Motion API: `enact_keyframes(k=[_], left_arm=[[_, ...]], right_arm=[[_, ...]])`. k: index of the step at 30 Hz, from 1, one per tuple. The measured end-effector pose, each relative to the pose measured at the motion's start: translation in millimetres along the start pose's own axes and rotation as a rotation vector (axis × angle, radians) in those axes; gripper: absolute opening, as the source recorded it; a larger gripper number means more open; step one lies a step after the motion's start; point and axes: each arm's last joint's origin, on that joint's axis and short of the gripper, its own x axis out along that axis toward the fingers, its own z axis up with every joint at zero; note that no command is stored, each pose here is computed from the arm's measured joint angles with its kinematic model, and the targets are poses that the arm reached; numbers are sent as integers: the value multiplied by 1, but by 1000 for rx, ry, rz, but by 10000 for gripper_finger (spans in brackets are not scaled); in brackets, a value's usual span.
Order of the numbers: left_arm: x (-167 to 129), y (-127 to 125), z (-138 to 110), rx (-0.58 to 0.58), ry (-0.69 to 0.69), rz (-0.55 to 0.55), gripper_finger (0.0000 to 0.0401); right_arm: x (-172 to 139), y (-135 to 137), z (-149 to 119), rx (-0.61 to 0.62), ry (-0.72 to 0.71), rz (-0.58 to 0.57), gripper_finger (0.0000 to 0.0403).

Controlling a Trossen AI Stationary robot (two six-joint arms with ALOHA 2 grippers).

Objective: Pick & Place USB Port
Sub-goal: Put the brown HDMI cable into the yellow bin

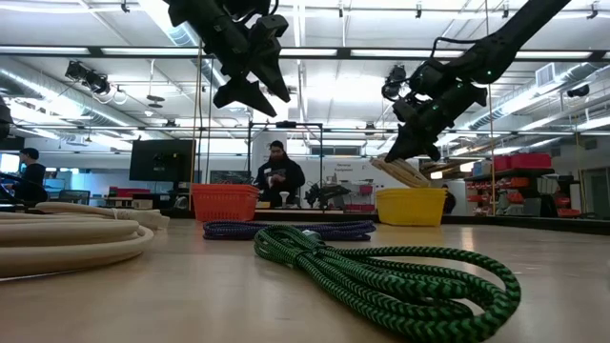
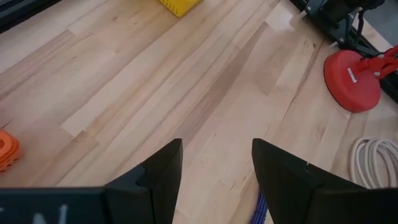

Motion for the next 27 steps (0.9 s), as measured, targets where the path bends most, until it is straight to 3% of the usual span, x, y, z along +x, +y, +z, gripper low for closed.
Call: enact_keyframes(k=[18, 27], left_arm=[[0, 0, 0, 1, 0, 0, 199], [0, 0, 0, 0, 0, 0, 199]], right_arm=[[3, 8, -1, 7, 10, 19, 5], [13, 2, -33, 65, 28, 25, 5]])
